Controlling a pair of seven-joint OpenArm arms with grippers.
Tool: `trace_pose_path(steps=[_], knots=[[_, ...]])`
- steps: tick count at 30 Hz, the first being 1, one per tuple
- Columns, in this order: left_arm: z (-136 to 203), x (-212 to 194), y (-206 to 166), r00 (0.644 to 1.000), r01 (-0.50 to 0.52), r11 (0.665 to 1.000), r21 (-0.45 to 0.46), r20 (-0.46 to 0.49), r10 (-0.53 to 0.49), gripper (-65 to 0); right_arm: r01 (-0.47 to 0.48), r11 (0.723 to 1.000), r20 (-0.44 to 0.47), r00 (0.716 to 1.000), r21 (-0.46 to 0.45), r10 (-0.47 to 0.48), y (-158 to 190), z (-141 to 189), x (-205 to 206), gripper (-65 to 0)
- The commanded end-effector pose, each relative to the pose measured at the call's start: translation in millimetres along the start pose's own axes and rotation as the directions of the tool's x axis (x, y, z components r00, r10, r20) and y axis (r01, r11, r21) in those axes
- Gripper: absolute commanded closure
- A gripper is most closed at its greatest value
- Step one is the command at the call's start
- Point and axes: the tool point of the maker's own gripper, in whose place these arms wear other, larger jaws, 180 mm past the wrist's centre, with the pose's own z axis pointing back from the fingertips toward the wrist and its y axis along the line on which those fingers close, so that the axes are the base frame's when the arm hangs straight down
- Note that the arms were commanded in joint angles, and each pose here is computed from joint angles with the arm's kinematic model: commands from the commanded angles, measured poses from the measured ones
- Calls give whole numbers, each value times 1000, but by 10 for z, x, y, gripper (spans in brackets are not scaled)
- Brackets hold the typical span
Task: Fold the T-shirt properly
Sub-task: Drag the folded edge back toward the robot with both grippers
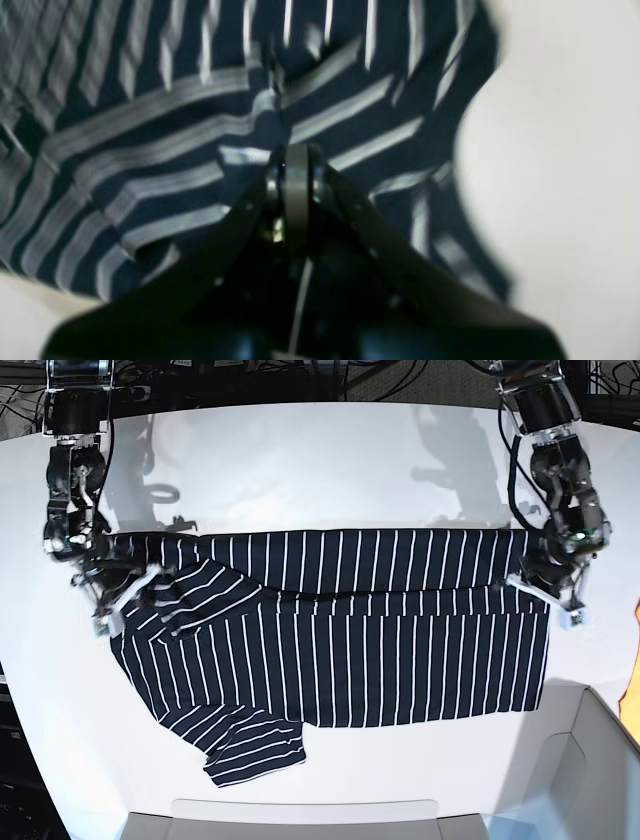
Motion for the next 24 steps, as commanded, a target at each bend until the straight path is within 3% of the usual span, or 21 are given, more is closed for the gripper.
trace_pose_path(steps=[1, 5, 9, 15, 19, 24], knots=[[-60, 65, -95, 999, 42, 999, -11, 23, -42, 0, -25, 1000, 25, 999, -13, 26, -87, 12, 154, 0], [-294, -302, -30, 996, 47, 999, 5, -78, -46, 0, -36, 999, -67, 997, 3, 36, -53, -110, -142, 0], [-309, -479, 67, 991, 49, 999, 21, -125, -46, 0, -39, 999, -117, 992, 2, 39, -64, -57, -415, 0], [-84, -1179, 405, 956, 114, 992, 60, -279, -93, 0, -83, 996, -154, 984, 20, 85, 13, 132, -699, 0], [145, -1676, 418, 913, 192, 981, -5, -366, -181, 0, -124, 992, -174, 976, 30, 128, 27, 279, -823, 0], [454, -2203, 512, 867, 220, 975, -21, -453, -206, 0, -150, 987, -190, 969, 61, 159, 167, 418, -971, 0]])
